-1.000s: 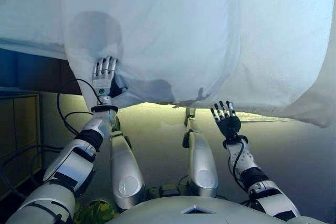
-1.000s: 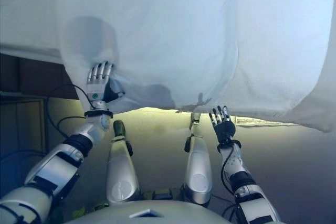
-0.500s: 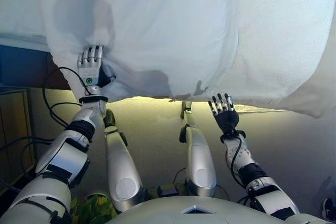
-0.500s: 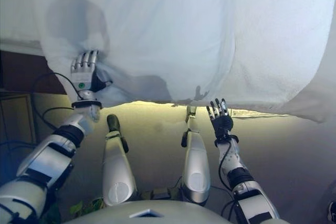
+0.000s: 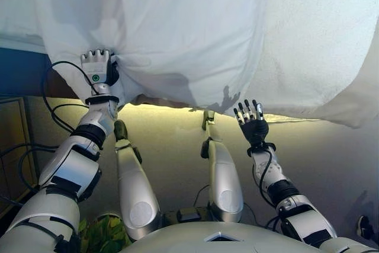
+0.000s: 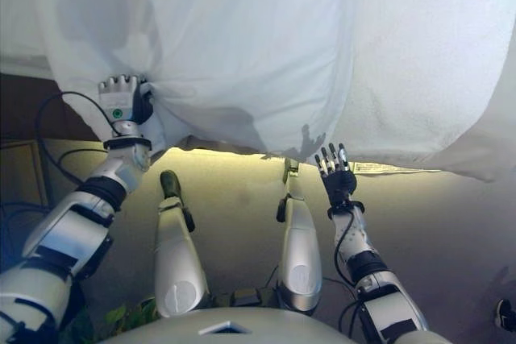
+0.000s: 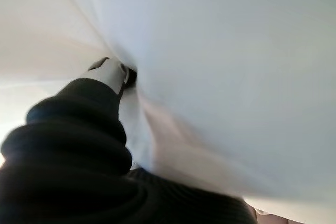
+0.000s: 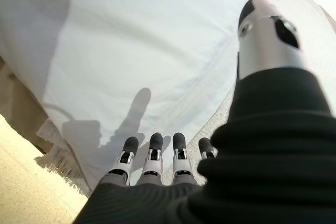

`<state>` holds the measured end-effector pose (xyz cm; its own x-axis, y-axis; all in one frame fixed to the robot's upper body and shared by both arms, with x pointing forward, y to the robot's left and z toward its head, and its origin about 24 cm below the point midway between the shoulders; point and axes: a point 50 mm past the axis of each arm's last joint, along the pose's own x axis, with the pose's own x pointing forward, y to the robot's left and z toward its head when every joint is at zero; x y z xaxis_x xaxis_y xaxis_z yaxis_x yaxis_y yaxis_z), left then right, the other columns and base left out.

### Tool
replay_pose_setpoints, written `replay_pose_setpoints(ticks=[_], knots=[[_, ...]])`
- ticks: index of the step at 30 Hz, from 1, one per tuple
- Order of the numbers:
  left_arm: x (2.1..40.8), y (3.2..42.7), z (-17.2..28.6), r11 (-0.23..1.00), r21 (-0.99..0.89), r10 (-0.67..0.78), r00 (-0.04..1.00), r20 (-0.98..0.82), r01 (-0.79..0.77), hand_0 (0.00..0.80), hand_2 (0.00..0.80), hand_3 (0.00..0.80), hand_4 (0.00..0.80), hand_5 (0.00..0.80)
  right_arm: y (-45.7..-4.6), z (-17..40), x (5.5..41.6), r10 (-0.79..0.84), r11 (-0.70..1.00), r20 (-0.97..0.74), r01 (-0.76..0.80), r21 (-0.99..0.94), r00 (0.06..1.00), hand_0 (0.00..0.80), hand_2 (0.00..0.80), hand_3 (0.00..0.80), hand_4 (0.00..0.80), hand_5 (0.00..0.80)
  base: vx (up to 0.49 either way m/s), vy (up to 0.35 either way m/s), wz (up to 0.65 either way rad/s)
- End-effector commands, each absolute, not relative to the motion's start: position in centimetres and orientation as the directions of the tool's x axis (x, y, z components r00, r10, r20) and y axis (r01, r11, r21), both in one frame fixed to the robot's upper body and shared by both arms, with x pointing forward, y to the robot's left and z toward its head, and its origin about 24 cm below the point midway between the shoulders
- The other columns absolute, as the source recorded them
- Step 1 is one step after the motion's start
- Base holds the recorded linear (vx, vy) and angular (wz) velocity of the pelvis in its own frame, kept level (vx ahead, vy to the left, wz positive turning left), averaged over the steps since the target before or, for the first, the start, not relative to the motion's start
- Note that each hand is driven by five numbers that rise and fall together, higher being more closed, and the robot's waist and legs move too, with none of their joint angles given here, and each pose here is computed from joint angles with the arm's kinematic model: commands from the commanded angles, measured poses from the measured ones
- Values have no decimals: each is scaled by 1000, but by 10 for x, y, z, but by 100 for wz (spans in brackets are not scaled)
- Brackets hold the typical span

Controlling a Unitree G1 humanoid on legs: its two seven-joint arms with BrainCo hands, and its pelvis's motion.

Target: Make the bed neatly

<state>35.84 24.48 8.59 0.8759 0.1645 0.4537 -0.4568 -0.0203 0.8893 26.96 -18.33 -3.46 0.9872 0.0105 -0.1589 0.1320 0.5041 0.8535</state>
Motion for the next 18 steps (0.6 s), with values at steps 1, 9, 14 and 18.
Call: replay_pose_setpoints(ticks=[1,9,14,18], knots=[[353,288,103,-104,871,276,827,489,-480,800,800,800,800,800,-204,-12,276,-32,527,-38,49,849,999,0,0,0,0,0,2,3,-8],[345,293,90,-54,892,290,848,444,-449,800,800,800,800,800,-210,-25,267,-42,515,-86,95,852,995,0,0,0,0,0,28,6,-4],[329,292,63,0,908,314,862,398,-419,800,800,800,800,800,-213,-36,257,-44,526,-123,127,841,992,0,0,0,0,0,76,44,1],[311,300,43,50,920,375,861,343,-389,800,800,800,800,800,-218,-46,246,-49,536,-163,164,828,985,0,0,0,0,0,94,67,-13]])
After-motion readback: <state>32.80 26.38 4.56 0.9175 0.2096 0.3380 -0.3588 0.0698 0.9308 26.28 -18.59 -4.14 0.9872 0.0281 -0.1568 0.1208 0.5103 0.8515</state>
